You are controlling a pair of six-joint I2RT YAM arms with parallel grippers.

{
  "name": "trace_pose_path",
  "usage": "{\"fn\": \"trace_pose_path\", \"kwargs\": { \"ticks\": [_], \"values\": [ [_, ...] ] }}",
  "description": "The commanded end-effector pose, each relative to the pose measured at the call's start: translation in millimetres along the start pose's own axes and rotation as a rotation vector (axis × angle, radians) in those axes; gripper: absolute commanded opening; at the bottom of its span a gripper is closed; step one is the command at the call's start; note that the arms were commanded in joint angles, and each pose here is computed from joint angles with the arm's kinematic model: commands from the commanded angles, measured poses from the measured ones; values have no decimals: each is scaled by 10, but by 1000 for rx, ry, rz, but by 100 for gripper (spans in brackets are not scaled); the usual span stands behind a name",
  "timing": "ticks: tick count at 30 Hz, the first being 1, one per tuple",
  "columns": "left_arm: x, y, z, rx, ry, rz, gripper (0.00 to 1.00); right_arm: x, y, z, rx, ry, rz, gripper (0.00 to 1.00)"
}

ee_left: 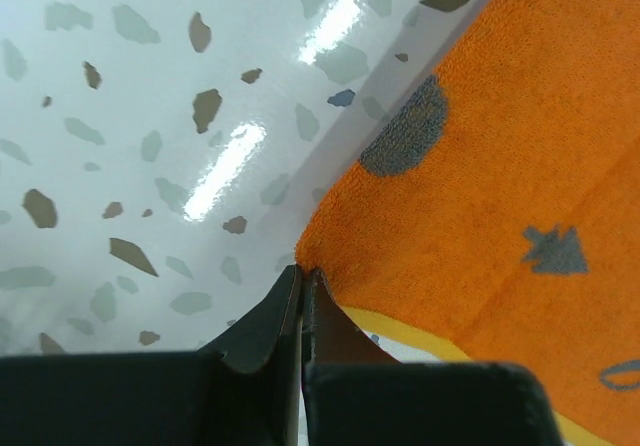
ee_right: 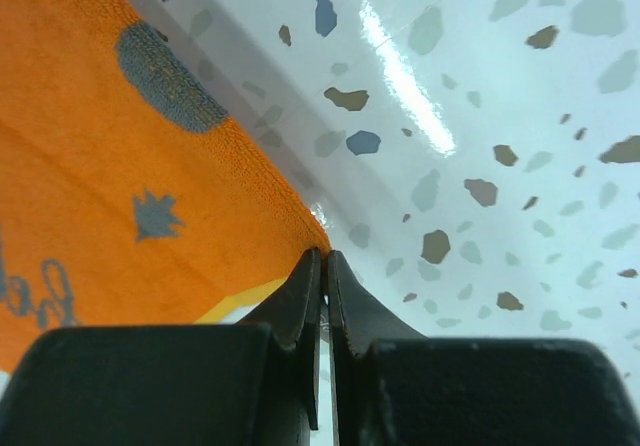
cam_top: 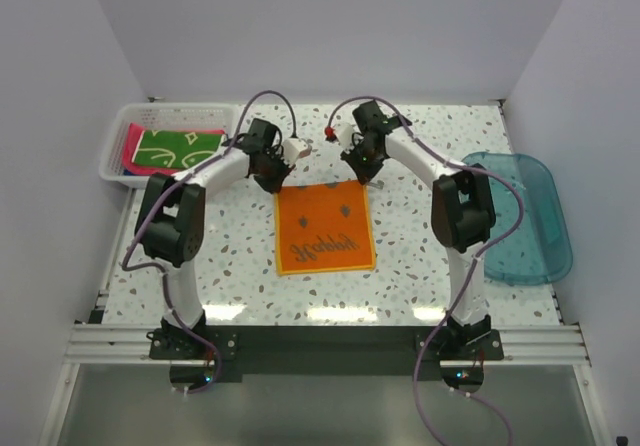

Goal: Fold and stack the towels
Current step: Fold the towel

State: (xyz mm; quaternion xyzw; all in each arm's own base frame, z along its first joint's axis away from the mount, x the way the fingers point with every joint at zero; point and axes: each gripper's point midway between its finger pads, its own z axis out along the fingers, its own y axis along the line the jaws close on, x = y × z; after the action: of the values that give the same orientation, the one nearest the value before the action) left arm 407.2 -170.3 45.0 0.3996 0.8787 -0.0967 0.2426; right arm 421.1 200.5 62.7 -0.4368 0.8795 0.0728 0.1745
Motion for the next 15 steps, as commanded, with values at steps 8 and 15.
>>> {"fn": "trace_pose_path", "kwargs": {
  "ticks": [8, 15],
  "values": [
    [-310, 41, -617, -117, -204, -13, 0, -109, -86, -620, 190, -140, 21, 0],
    [6, -308, -732, -90, -178, -172, 0, 134, 91, -769, 201, -138, 44, 0]
  ]
}}
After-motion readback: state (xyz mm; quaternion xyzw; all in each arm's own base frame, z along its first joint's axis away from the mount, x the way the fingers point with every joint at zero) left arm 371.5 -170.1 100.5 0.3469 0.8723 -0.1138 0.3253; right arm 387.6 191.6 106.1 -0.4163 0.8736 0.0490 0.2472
